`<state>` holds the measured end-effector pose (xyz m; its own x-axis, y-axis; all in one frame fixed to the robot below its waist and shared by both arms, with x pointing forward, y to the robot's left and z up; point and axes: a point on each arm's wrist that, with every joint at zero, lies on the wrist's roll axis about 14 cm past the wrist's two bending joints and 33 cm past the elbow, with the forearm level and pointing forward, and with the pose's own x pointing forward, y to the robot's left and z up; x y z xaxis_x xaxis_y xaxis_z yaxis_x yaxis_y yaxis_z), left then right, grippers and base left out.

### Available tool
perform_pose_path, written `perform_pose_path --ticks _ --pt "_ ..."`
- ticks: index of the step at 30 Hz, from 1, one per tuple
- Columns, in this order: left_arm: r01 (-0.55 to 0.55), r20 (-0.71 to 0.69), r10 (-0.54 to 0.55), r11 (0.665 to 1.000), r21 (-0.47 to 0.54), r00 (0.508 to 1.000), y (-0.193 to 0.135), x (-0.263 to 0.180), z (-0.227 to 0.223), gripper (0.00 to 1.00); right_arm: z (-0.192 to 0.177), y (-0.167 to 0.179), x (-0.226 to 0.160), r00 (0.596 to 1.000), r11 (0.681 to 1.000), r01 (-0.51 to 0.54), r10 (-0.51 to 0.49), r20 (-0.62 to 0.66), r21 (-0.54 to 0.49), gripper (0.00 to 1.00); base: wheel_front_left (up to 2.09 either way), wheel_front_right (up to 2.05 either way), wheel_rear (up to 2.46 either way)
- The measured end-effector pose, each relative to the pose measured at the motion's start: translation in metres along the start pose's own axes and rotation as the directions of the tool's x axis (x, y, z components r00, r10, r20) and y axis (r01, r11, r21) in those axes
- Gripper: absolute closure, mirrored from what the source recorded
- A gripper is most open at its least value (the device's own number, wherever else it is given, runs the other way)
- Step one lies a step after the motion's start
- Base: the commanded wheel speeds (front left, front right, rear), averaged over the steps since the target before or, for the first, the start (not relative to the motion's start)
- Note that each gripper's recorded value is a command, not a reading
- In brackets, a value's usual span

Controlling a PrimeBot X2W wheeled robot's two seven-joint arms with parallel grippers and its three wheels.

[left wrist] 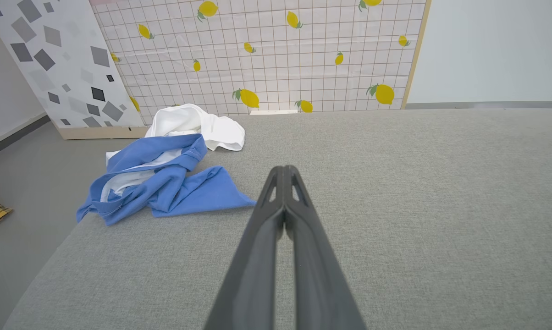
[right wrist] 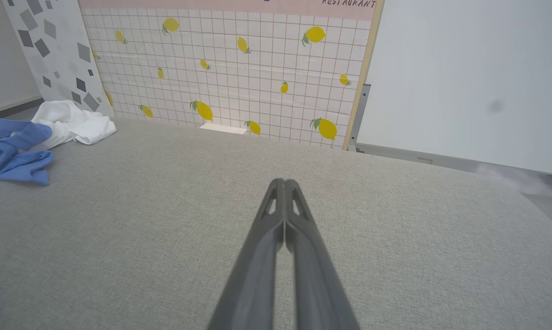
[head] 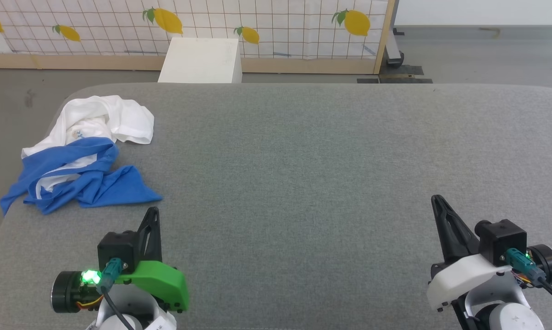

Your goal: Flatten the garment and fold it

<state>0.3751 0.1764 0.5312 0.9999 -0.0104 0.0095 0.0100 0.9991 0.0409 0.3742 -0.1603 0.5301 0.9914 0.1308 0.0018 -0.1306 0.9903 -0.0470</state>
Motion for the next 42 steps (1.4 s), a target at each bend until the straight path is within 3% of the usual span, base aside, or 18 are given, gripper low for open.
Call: perform_pose_path --ticks 27,28,42 --pt "0.0 0.0 0.0 1.0 0.0 1.0 0.0 0.0 0.0 1.0 0.0 0.0 0.0 1.0 1.0 0.0 0.0 0.0 0.0 1.0 0.0 0.0 0.0" --pt "0.0 0.0 0.0 1.0 0.0 1.0 0.0001 0.0 0.0 0.0 0.0 0.0 0.0 1.0 1.0 0.0 0.0 0.0 0.0 0.0 0.0 0.0 0.0" --pt "0.006 0.0 -0.006 1.0 -0.01 1.0 -0.0023 -0.0016 -0.0019 0.0 -0.0002 0.0029 0.0016 1.0 1.0 -0.009 0.009 0.004 0.004 0.0 0.0 0.0 0.0"
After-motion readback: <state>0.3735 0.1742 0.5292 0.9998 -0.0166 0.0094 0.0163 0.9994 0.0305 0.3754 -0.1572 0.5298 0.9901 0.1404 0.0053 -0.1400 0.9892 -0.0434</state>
